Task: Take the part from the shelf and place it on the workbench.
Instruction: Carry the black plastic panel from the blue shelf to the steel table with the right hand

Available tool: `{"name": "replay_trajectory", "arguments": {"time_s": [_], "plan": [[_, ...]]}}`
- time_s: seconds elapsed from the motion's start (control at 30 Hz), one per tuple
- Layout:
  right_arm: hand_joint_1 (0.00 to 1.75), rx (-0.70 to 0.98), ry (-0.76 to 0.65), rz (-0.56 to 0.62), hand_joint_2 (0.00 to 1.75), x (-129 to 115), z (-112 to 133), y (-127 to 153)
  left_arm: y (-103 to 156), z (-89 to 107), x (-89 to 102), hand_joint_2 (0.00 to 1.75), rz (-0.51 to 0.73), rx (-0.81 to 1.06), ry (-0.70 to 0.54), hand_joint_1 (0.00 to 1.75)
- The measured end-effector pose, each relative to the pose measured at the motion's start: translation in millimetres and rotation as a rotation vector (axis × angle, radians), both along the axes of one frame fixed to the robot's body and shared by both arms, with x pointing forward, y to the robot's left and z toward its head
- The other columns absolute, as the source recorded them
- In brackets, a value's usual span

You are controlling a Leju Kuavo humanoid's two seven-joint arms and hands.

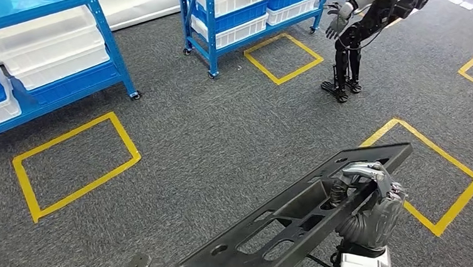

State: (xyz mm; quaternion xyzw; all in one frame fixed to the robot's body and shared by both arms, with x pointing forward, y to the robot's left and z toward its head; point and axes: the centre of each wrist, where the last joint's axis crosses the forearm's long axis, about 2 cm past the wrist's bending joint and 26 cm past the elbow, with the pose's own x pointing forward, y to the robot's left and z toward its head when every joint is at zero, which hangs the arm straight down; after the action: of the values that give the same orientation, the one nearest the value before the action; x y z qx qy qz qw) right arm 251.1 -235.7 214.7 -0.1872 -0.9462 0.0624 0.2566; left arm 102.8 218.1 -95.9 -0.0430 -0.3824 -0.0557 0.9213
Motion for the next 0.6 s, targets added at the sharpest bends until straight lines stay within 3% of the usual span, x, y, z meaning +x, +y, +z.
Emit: {"name": "replay_trajectory", "arguments": {"time_s": [0.6], "plan": [[1.75, -0.012, -0.035, 0.002, 1.75, 4.7, 9.1, -1.0, 0.9, 0.3, 1.7, 0.00, 0.001, 0.003, -0.004, 0.00]]}}
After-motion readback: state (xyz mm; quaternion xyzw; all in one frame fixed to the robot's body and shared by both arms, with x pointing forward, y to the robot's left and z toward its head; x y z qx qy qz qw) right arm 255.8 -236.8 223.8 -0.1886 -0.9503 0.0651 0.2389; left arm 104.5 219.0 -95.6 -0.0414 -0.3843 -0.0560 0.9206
